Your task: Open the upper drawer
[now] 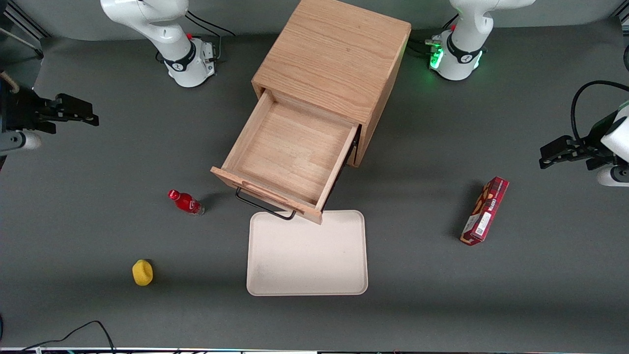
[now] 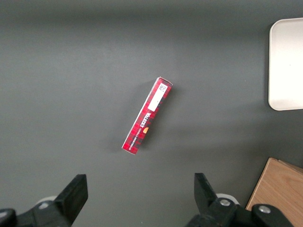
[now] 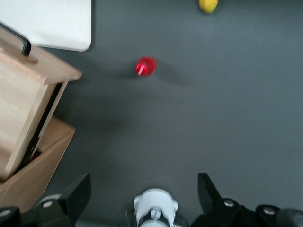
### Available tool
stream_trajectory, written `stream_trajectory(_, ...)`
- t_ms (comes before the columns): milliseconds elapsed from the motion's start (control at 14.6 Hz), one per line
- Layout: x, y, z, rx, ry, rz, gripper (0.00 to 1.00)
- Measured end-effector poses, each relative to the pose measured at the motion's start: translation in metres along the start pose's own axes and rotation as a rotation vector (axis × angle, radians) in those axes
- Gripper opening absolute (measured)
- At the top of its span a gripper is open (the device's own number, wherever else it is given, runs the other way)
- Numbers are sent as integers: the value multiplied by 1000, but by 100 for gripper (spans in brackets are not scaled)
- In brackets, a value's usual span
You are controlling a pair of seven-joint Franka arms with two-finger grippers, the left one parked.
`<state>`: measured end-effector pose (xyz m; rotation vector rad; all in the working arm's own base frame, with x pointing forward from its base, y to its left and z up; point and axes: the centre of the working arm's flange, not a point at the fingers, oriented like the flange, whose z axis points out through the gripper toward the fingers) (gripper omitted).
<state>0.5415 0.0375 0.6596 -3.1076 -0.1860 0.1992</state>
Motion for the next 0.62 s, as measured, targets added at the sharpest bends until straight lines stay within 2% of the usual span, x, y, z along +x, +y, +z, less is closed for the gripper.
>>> stream_trajectory(69, -16, -2, 3, -9, 60, -2, 100)
stream_trajectory(137, -35, -3, 8, -13, 104, -1, 100)
stream_trajectory(206, -53, -2, 17, -15, 131, 2, 100)
stream_trajectory(343, -73, 2, 31, -14, 157, 8, 100)
stream_trajectory(480, -70, 9, 31, -12, 177, 21, 100)
stream_trajectory(618, -65, 23, 31, -5, 178, 47, 100)
